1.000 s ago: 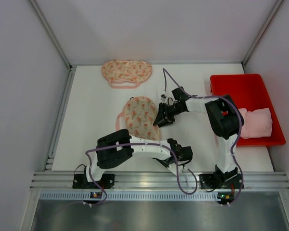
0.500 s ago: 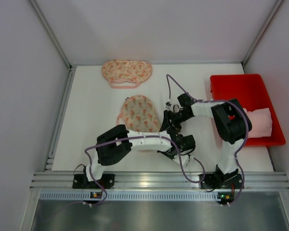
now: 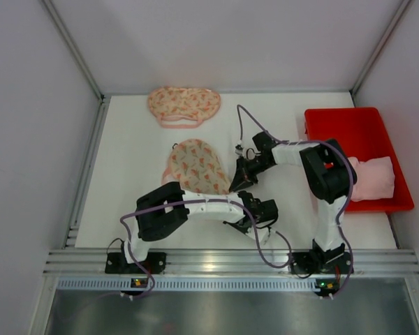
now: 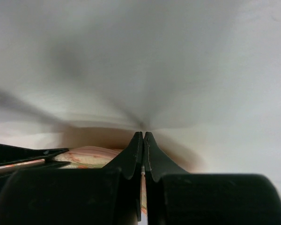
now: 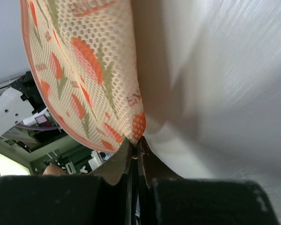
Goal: Place the bra in the laundry bag and zip it closed
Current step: Zip the zipper on the laundry bag.
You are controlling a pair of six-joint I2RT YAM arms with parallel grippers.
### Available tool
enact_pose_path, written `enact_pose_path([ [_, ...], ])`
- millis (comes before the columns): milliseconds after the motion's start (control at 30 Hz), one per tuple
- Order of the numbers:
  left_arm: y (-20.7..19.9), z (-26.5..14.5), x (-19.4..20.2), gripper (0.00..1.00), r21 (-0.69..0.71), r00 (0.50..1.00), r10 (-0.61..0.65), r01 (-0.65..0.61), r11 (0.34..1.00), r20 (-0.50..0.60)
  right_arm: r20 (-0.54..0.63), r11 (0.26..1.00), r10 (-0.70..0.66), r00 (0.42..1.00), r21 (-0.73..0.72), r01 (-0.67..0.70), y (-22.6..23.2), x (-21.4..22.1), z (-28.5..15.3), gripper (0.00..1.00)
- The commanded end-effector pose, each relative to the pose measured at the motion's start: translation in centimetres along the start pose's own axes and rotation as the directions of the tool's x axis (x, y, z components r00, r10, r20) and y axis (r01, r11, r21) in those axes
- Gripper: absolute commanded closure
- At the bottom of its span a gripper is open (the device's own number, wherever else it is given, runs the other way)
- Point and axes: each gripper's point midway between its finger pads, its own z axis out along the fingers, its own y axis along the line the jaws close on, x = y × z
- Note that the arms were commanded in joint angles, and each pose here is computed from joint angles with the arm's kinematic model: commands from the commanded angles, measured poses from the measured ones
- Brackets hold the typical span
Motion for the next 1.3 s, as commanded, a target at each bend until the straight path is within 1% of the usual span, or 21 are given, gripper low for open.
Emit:
enact_pose_path([
  [0,-2.4,-2.3,-1.0,1.0,0.028,0.997,-0.017,0.015,1.0,0.073,0.127,0.993,-0.119,0.985,-0.006,0.121,1.3,-5.4,-1.6,1.0],
  [167,-4.0,-2.8,-0.7,1.0,0.034,0.997,-0.032,0.029,0.999,0.077,0.143,0.988,-0.156,0.977,0.038,0.152,0.8,-7.8,-1.6,1.0],
  [333,-4.0,-3.6,-0.7,1.0,0.016,0.995,-0.045,0.044,0.999,0.093,0.197,0.978,-0.199,0.96,0.096,0.184,0.8,-10.6,-2.8,1.0],
  [367,-3.9,-3.5,-0.5,1.0,0.012,0.995,-0.049,0.048,0.999,0.086,0.199,0.978,-0.2,0.959,0.103,0.183,0.8,-10.8,-3.1,0.96],
  [433,-3.4,-3.2,-0.5,1.0,-0.001,0.996,-0.055,0.055,0.998,0.068,0.184,0.98,-0.19,0.964,0.102,0.174,1.4,-10.1,-3.5,0.74],
  [467,-3.0,-3.1,-0.5,1.0,-0.005,0.996,-0.064,0.064,0.998,0.067,0.177,0.98,-0.187,0.966,0.099,0.172,1.6,-9.7,-3.7,0.56],
  [500,-2.4,-3.3,-0.7,1.0,-0.013,0.995,-0.073,0.074,0.997,0.073,0.159,0.984,-0.167,0.973,0.095,0.154,1.3,-8.7,-3.6,0.47],
  [567,-1.7,-3.0,-0.8,1.0,-0.015,0.993,-0.09,0.091,0.996,0.079,0.131,0.988,-0.146,0.981,0.073,0.137,1.9,-6.9,-4.0,0.35],
  [700,0.0,-3.0,-1.0,1.0,-0.042,0.991,-0.106,0.11,0.993,0.087,0.066,0.994,-0.094,0.993,0.068,0.09,0.8,-3.2,-3.8,0.3],
  [833,1.8,-3.0,-0.7,1.0,-0.073,0.986,-0.135,0.142,0.987,0.096,-0.015,1.0,-0.03,0.999,-0.008,0.03,0.7,-0.2,-2.7,0.31],
  [933,2.4,-3.2,-0.7,1.0,-0.087,0.983,-0.144,0.154,0.984,0.111,-0.031,0.999,-0.022,0.999,-0.033,0.021,1.2,0.4,-2.0,0.33],
  [1067,2.7,-3.3,-0.6,1.0,-0.092,0.983,-0.147,0.157,0.983,0.109,-0.07,0.997,-0.012,0.997,-0.081,0.007,2.3,1.0,-0.7,0.43],
  [1100,2.6,-3.3,-0.6,1.0,-0.089,0.983,-0.146,0.156,0.984,0.11,-0.075,0.996,-0.02,0.997,-0.09,0.013,2.6,0.9,-0.5,0.56],
  [1133,2.6,-3.5,-0.6,1.0,-0.089,0.982,-0.148,0.159,0.983,0.117,-0.075,0.996,-0.02,0.997,-0.089,0.014,2.6,0.8,-0.4,0.63],
  [1167,2.4,-3.5,-0.7,1.0,-0.084,0.982,-0.146,0.157,0.984,0.121,-0.067,0.997,-0.026,0.997,-0.079,0.021,2.5,0.4,-0.4,0.78],
  [1233,1.9,-3.7,-0.7,1.0,-0.067,0.979,-0.152,0.162,0.984,0.133,-0.041,0.997,-0.036,0.999,-0.072,0.033,2.5,-0.7,-0.6,0.9],
  [1267,1.8,-3.7,-0.8,1.0,-0.064,0.978,-0.155,0.166,0.984,0.14,-0.031,0.997,-0.035,0.999,-0.064,0.033,2.3,-1.0,-0.7,1.0],
])
